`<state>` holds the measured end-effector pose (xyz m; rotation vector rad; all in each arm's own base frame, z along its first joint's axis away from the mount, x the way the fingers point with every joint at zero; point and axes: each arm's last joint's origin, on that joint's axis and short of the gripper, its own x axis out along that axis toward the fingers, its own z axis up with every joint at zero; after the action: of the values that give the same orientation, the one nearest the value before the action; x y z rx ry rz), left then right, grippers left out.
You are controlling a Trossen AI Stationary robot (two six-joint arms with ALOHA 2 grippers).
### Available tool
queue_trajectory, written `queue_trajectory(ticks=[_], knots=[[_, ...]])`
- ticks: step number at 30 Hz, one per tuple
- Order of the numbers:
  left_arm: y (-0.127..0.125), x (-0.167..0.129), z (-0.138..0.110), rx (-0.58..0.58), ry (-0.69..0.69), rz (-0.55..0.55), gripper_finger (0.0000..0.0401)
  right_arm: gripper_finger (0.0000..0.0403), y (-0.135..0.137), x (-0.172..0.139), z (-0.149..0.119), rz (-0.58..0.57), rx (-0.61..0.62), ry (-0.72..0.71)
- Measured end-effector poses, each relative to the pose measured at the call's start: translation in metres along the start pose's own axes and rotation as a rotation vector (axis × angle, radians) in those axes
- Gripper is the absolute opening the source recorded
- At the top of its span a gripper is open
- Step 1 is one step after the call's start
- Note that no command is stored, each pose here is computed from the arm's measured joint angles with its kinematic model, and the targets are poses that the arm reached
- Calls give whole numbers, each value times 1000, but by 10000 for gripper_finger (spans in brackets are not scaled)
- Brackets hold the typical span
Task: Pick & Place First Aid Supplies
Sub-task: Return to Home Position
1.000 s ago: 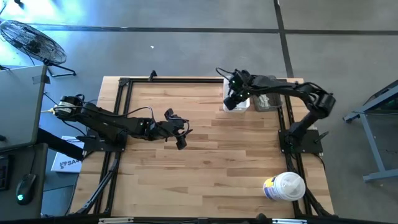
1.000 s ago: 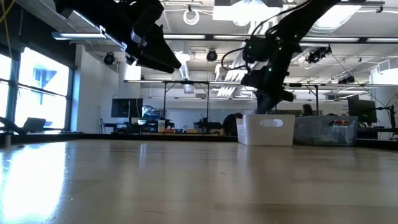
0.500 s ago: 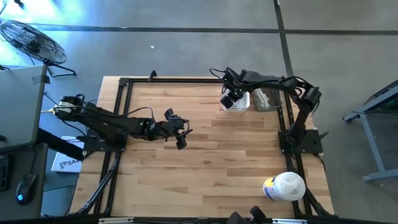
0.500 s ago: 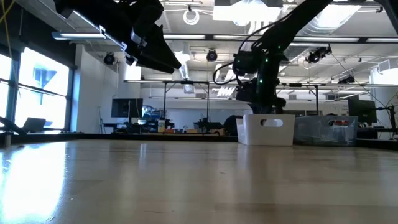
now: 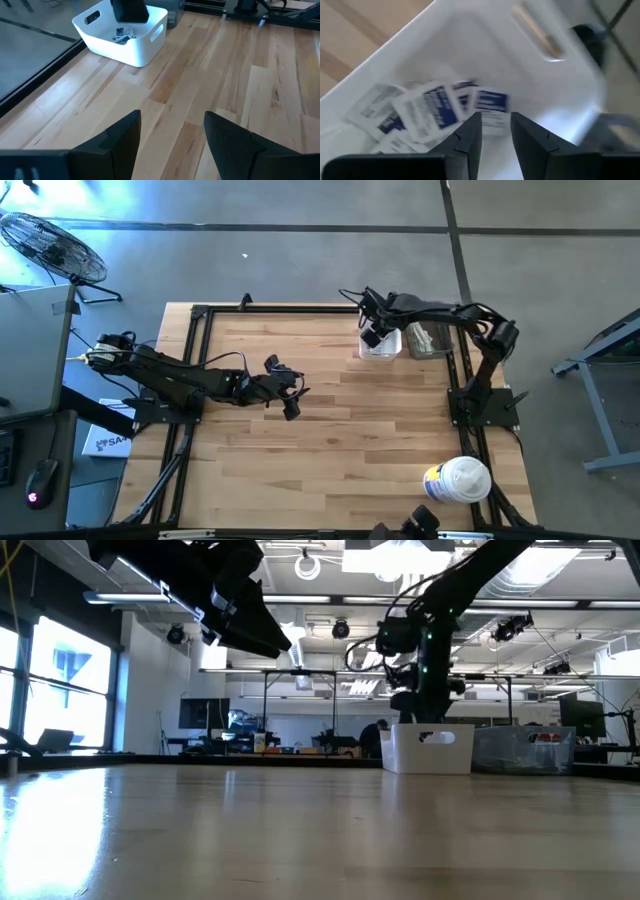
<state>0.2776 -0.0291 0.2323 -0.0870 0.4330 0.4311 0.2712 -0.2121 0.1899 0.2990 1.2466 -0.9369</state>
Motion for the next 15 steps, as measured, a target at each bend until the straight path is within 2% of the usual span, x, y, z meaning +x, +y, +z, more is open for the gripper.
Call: queue_trajectory(ticks=[3,5,10,15], knots=[[0,0,0,1,3,-2,216,101,-4,-21,-2,-21,-12,-41],[-1,0,-1,11,21,-39,216,103,-5,-40,-4,26,-34,-82],[-2,0,-1,31,24,-73,216,92,9,-73,-20,231,-132,-236],[-2,0,0,25,8,-73,216,71,37,-73,-58,483,-259,-413]])
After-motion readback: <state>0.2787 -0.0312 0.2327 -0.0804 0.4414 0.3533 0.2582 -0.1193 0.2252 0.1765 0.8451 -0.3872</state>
